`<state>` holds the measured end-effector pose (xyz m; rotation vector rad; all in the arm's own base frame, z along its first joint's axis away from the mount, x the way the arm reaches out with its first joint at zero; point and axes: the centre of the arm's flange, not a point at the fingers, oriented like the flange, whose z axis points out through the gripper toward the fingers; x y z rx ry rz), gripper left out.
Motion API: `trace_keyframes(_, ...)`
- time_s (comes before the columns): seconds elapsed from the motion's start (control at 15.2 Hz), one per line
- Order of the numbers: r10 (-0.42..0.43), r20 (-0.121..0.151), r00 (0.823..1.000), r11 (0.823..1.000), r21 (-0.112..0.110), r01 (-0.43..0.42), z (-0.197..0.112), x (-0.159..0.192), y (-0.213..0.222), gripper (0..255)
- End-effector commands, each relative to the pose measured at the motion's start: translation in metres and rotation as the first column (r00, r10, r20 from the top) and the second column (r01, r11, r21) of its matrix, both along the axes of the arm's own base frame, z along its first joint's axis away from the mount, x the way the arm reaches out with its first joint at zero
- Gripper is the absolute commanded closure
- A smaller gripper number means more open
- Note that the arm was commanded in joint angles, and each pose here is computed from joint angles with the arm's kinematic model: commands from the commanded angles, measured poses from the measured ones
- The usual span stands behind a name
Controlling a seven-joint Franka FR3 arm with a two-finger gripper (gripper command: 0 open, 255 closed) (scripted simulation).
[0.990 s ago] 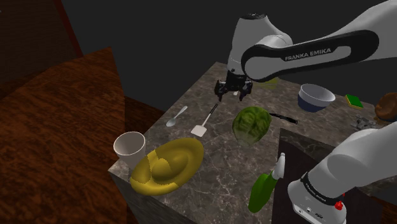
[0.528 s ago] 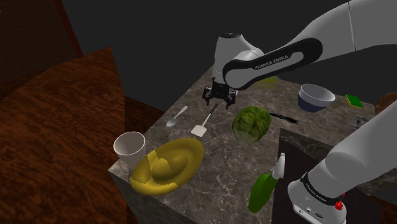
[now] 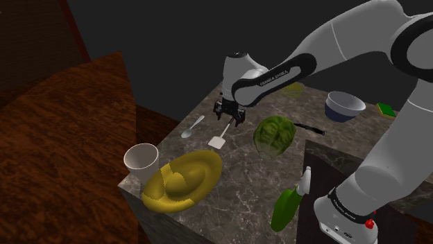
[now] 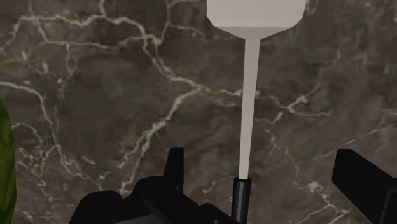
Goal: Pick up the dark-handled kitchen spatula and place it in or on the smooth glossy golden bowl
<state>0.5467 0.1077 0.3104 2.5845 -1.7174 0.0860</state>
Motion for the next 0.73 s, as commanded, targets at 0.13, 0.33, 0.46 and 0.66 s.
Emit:
trace_keyframes(0.13,-0.004,0.001,1.000,1.000,0.001,0.004,-0.022,0.001,-0.001,0)
trace_keyframes(0.33,-0.004,0.001,1.000,1.000,0.001,0.004,-0.030,0.001,-0.002,0)
trace_keyframes(0.46,-0.004,0.001,1.000,1.000,0.001,0.004,-0.030,0.001,-0.002,0)
trace_keyframes(0.66,-0.004,0.001,1.000,1.000,0.001,0.004,-0.030,0.001,-0.002,0)
